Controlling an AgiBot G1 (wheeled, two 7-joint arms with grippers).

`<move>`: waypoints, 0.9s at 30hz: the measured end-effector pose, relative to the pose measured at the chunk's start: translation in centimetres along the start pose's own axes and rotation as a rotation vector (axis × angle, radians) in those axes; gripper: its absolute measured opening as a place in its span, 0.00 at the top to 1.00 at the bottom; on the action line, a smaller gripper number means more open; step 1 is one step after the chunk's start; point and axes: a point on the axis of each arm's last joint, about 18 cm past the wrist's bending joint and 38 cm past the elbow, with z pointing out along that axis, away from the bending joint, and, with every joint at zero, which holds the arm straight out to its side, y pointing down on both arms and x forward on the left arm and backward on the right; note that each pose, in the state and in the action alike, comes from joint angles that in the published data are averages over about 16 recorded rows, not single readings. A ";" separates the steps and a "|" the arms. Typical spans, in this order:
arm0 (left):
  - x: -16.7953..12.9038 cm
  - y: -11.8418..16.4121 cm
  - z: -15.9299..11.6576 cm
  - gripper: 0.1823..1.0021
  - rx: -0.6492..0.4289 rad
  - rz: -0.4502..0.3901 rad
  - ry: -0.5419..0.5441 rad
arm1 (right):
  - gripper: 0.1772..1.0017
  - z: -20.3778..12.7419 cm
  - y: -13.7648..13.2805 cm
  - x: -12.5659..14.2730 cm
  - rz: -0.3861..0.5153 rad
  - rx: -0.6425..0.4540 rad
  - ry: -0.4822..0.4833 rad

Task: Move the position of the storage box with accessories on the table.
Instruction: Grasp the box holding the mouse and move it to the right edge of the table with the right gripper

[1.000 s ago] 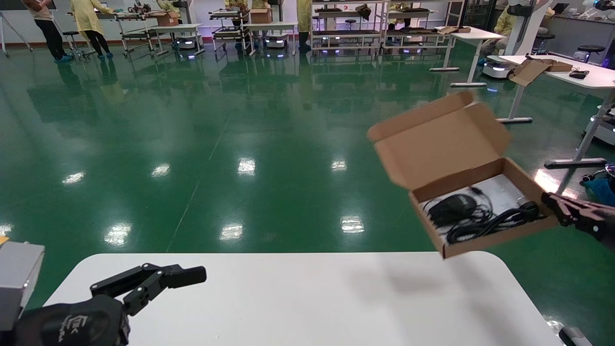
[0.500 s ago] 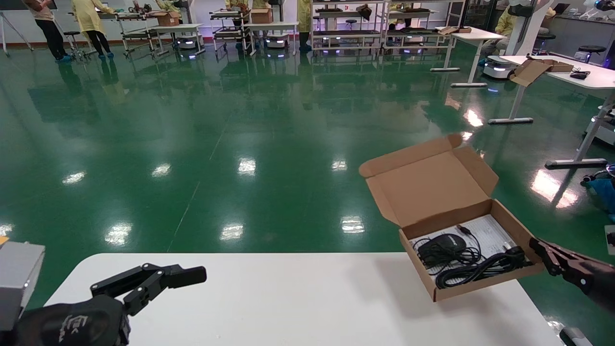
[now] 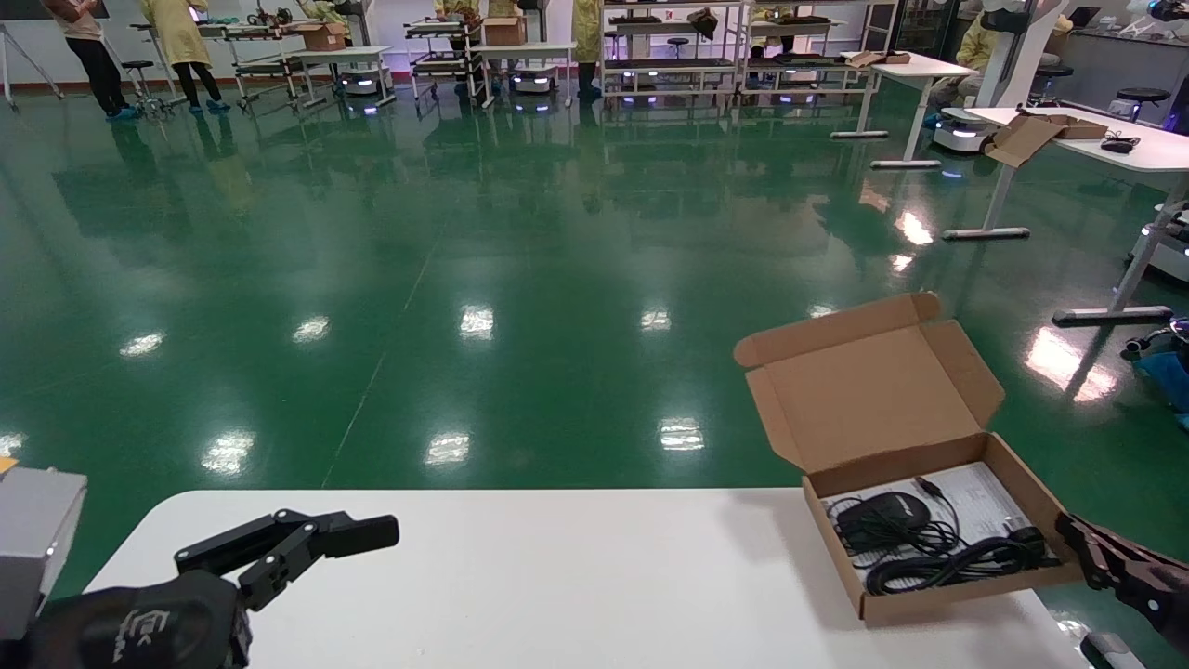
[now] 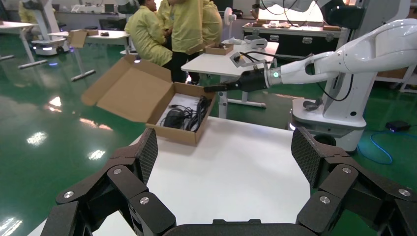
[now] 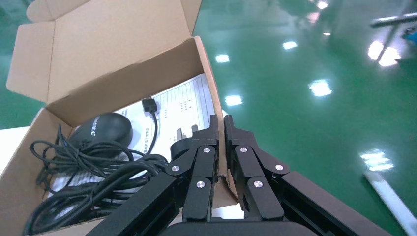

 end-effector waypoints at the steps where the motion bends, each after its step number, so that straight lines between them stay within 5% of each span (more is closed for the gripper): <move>1: 0.0 0.0 0.0 0.00 0.000 0.000 0.000 | 0.97 -0.1 0.2 0.1 0.000 -0.003 0.006; 27: 0.0 0.0 0.0 0.00 0.000 0.000 0.000 | 0.97 0.7 5.3 -1.7 -0.024 -0.063 0.035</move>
